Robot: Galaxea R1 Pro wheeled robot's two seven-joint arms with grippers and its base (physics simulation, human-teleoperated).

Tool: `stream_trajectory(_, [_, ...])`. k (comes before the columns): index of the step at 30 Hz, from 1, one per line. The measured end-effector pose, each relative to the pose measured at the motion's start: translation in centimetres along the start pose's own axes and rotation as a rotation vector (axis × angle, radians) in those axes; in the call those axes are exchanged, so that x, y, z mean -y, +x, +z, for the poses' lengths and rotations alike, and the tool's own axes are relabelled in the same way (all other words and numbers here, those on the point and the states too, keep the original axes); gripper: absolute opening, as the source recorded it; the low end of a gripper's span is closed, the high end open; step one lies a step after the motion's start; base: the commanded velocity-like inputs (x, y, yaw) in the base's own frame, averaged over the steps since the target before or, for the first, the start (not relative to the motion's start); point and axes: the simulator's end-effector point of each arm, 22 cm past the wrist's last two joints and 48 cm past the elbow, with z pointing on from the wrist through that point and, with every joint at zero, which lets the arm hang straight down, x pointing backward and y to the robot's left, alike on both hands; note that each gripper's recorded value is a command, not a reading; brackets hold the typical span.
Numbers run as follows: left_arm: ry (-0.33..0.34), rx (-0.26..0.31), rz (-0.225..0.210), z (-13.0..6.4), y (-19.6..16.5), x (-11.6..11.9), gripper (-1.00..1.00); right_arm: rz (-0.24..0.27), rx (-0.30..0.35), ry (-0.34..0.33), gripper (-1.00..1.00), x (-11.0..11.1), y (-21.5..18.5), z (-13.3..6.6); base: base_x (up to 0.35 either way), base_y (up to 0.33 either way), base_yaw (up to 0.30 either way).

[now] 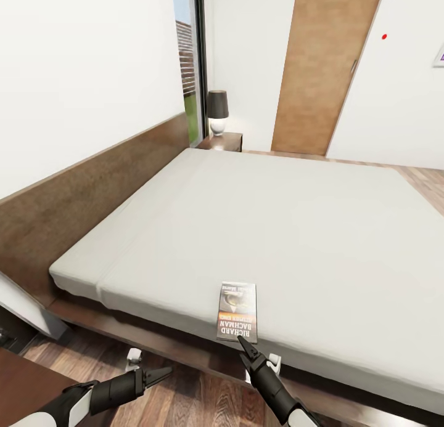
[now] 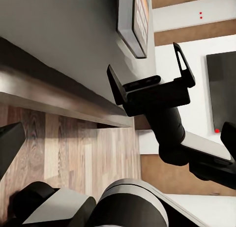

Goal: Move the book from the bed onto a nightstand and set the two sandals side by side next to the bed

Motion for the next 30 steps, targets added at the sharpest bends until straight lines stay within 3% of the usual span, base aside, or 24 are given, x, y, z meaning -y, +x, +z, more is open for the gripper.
stream_trajectory(30, [0.000, 0.000, -0.001, -0.01, 0.09, -0.03, 1.00, 0.000, 0.000, -0.001, 1.00, -0.02, 0.00, 0.01, 0.059, 0.000, 0.000])
